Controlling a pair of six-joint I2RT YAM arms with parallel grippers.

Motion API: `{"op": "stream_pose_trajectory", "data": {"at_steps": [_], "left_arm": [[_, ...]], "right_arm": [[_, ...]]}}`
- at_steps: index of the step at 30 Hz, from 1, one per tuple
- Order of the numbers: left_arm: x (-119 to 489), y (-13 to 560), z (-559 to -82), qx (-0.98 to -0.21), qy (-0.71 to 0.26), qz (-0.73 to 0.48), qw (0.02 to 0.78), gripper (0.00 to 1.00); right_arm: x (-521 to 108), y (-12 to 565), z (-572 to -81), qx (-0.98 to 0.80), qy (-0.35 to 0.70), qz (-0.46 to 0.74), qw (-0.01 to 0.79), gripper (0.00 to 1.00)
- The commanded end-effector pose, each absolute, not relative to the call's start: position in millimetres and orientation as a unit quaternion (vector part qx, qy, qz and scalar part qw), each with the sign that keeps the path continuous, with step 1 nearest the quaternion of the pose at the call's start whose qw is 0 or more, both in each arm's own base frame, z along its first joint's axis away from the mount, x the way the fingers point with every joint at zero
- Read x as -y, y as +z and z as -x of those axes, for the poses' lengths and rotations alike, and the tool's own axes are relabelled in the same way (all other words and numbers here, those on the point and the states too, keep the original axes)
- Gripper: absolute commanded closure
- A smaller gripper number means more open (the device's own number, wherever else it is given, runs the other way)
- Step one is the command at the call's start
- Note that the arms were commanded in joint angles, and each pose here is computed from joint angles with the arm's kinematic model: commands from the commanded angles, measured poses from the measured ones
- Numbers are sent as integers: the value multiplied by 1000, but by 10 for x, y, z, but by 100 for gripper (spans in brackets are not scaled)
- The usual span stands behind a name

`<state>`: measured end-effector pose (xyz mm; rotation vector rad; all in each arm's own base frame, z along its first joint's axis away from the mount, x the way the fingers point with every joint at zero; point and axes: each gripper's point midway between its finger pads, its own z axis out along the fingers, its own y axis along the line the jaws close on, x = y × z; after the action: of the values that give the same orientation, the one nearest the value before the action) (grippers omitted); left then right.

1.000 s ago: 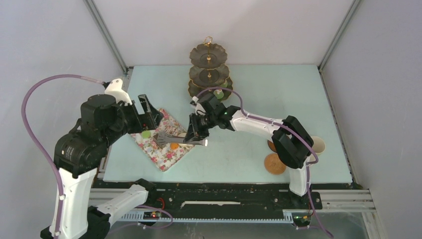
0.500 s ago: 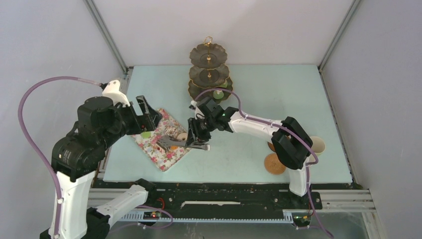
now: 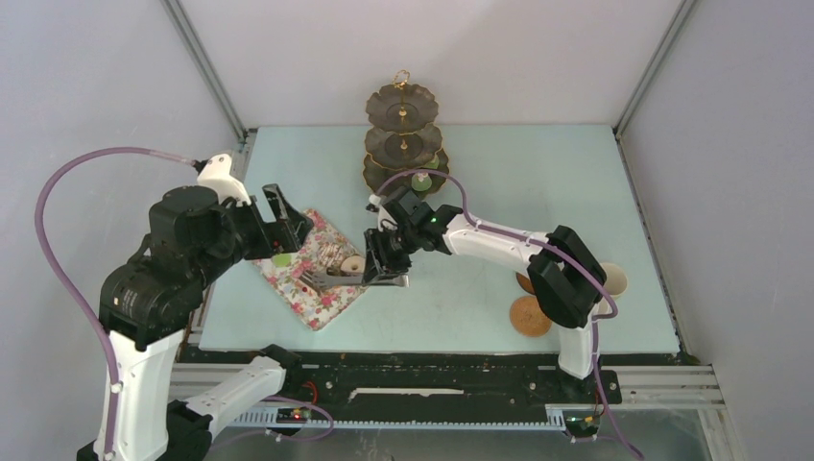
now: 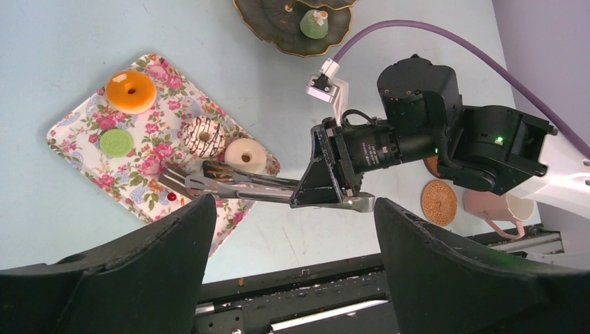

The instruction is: Serve the afternoon tea

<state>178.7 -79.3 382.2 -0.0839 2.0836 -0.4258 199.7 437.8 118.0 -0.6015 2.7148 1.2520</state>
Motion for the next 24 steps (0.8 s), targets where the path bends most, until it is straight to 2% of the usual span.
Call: {"op": "stream_pose_trajectory", "data": {"at_steps": [1, 13, 24], "left_arm": [[838, 3822, -1828, -854, -180, 28, 488, 9], [840, 3829, -1824, -854, -181, 27, 488, 9], [828, 3843, -1830, -853, -178, 29, 489, 9]], "right_arm": [[-4456, 1584, -2018, -863, 439, 234, 87, 57], [-4593, 1700, -2097, -850, 407, 296, 155, 56], [-4616, 1652, -2038, -850, 323, 362, 204, 56]]}}
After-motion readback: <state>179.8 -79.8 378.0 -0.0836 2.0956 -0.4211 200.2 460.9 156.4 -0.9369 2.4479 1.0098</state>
